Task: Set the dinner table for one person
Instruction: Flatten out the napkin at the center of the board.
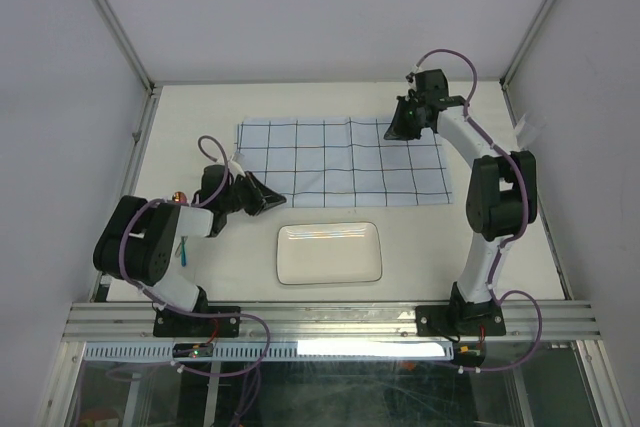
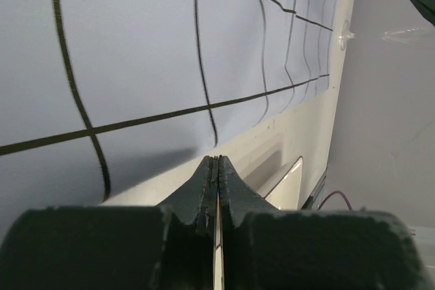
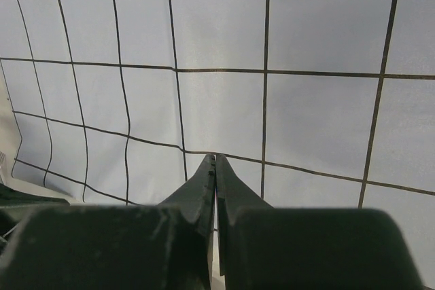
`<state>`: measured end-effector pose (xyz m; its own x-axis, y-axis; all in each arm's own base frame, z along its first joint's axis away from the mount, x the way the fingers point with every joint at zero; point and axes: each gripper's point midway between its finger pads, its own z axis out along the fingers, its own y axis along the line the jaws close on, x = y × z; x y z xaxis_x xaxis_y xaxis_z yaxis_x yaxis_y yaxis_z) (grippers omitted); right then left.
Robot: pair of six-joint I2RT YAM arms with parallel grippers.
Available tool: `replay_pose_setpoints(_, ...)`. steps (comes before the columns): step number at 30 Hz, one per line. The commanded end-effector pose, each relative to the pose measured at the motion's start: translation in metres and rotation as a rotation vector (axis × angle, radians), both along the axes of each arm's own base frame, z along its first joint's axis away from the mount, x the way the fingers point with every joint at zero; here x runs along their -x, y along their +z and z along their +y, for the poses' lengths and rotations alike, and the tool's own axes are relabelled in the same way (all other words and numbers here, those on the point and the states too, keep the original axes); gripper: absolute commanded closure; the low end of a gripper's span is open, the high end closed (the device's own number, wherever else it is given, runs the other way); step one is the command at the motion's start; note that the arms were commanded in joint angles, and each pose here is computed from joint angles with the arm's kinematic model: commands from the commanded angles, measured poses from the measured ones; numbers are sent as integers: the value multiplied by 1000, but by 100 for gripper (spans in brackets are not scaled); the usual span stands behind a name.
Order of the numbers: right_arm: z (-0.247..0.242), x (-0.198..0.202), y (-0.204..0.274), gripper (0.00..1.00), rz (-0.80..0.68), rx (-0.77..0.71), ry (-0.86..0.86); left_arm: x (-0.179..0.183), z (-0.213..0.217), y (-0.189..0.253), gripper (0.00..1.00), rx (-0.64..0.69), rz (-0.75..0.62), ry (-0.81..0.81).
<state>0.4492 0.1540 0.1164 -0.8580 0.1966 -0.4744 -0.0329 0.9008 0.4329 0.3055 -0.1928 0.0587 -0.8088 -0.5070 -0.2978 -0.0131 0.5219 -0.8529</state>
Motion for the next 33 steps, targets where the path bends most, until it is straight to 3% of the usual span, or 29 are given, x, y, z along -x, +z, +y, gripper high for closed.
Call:
replay_pose_setpoints(1,-3,-5,35,100,-94,-4,10,-21,10,-11,100,-50,-37,31)
replay_pose_setpoints(17,-14,-4,29,100,-83,0,-5,-14,62,-45,100,27,16,139)
replay_pose_setpoints(33,-22,2,-8,100,-15,32,-24,10,64,-29,100,81,8,146)
